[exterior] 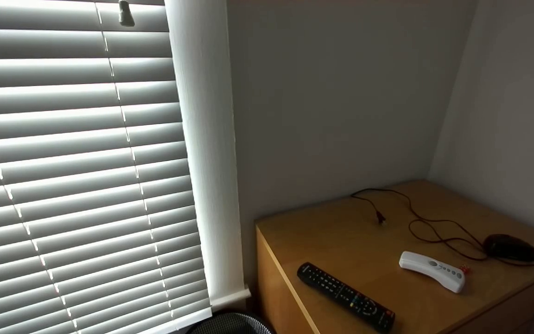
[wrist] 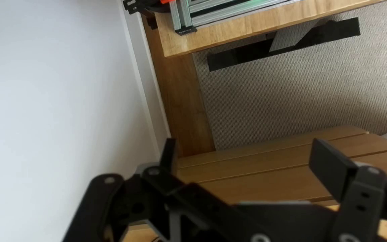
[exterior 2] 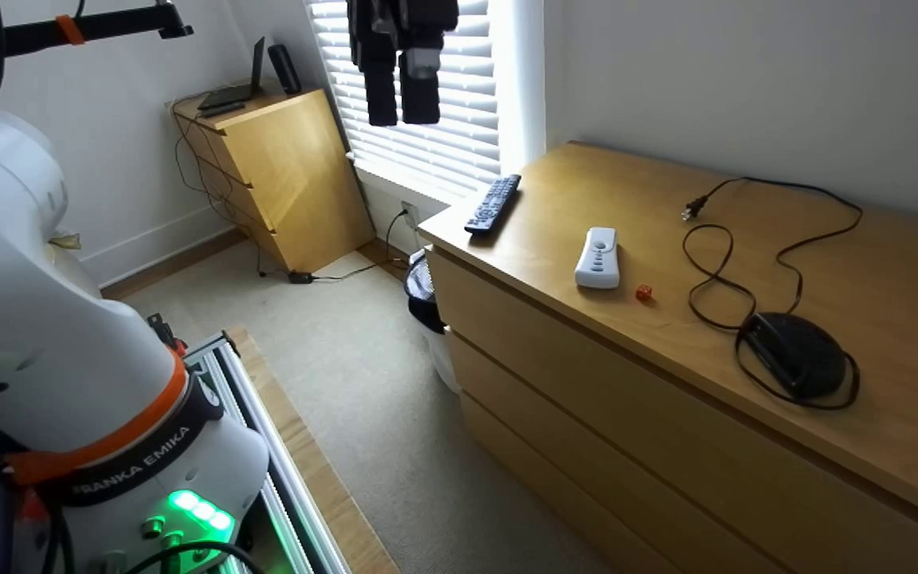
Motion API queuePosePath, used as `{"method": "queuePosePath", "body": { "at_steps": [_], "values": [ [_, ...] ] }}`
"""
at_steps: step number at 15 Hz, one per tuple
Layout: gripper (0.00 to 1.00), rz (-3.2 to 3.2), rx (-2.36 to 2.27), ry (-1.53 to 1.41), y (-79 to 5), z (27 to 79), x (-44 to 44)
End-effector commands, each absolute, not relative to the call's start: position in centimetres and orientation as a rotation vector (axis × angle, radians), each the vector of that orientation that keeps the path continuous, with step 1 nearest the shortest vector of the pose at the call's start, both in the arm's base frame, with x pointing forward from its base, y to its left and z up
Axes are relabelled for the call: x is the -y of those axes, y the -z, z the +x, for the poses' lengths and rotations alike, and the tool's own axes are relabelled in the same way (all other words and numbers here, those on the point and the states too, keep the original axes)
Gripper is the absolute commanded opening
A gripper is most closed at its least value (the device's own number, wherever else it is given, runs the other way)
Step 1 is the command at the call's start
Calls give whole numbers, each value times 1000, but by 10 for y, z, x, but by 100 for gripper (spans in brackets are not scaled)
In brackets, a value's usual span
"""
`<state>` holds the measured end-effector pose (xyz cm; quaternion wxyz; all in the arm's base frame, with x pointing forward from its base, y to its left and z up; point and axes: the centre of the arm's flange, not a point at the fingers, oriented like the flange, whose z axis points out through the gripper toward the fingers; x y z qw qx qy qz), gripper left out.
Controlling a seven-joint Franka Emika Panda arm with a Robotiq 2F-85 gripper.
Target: Lift the orange building block and put it to the right on the table
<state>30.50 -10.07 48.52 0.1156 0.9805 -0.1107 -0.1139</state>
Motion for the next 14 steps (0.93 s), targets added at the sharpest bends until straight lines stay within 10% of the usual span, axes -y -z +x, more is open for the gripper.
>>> {"method": "queuePosePath", "body": {
  "at_steps": [1,14],
  "values": [
    [100,2872,324,334,-485,305,101],
    [100,2966,199,85,-470,432,136]
  ]
}}
